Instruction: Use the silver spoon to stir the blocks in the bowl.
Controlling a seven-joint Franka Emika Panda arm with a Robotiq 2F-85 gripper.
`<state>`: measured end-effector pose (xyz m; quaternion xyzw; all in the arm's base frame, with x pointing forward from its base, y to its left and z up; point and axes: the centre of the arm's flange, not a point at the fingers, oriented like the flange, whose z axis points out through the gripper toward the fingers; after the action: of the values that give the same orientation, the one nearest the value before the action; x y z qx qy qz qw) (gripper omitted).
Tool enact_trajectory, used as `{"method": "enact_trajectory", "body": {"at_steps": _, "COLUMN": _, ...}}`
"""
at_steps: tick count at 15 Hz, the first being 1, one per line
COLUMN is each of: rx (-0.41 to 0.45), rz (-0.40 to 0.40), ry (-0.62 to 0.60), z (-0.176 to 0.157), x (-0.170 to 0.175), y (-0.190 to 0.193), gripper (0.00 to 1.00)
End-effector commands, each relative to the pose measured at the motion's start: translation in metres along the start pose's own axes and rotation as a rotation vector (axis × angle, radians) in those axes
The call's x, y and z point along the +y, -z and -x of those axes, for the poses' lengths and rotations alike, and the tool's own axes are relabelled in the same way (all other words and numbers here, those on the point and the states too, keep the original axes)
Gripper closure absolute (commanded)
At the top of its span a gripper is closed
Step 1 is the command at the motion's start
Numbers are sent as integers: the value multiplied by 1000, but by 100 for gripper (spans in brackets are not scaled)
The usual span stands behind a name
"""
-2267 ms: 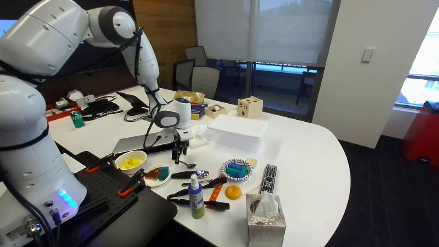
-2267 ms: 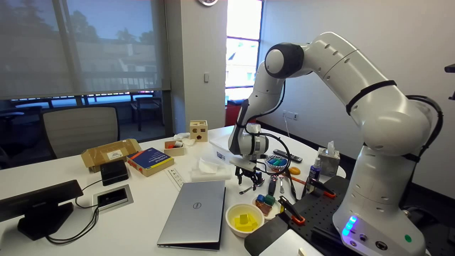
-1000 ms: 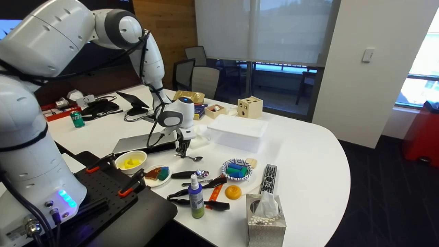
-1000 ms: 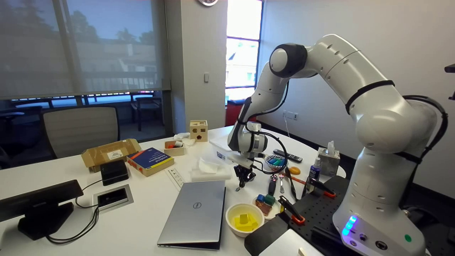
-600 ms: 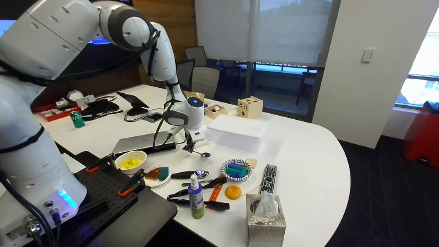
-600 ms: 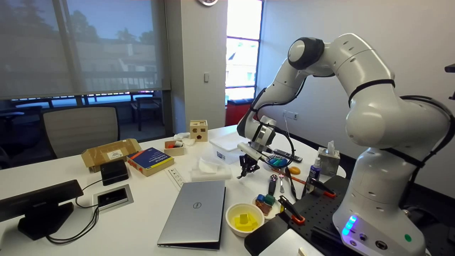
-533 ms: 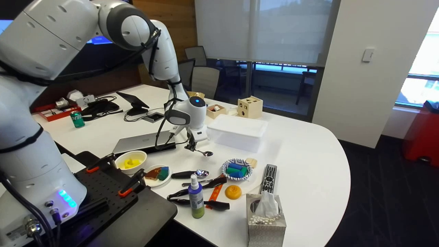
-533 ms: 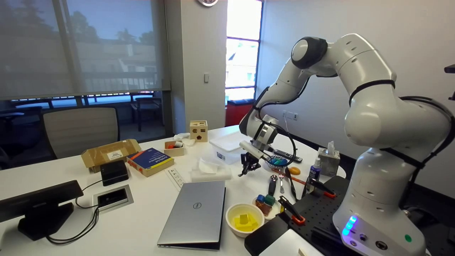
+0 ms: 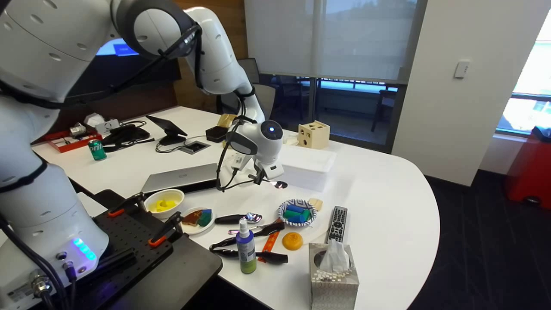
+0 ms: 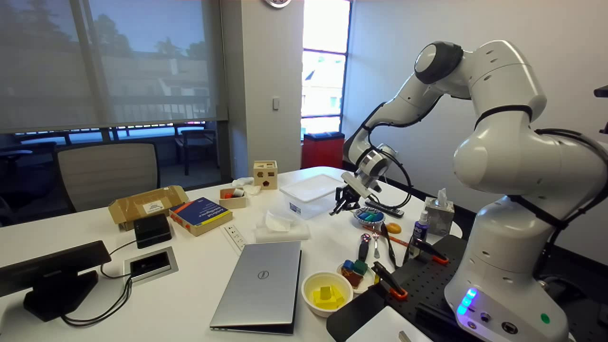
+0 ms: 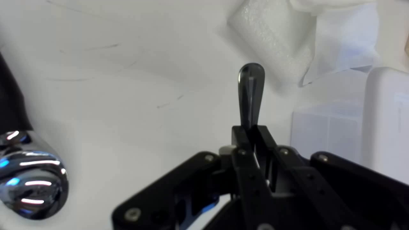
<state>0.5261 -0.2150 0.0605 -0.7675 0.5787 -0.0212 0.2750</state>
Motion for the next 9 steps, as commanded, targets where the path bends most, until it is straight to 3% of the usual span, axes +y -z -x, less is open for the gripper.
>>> {"method": "enact_trajectory", "body": {"at_steps": 1, "rx": -88, "rz": -103, "ry": 17, "z": -21, "x": -2, "y": 7, "gripper": 97}}
{"method": "enact_trajectory", "body": {"at_steps": 5, "rx": -159, "rz": -208, "ry": -12, "z": -44, "x": 8, "y": 7, "gripper": 97}}
{"method": "enact_trajectory", "body": {"at_steps": 9, "rx": -197, "rz": -241, "ry": -87, "z": -63, "x": 37, "y": 8, "gripper": 97}}
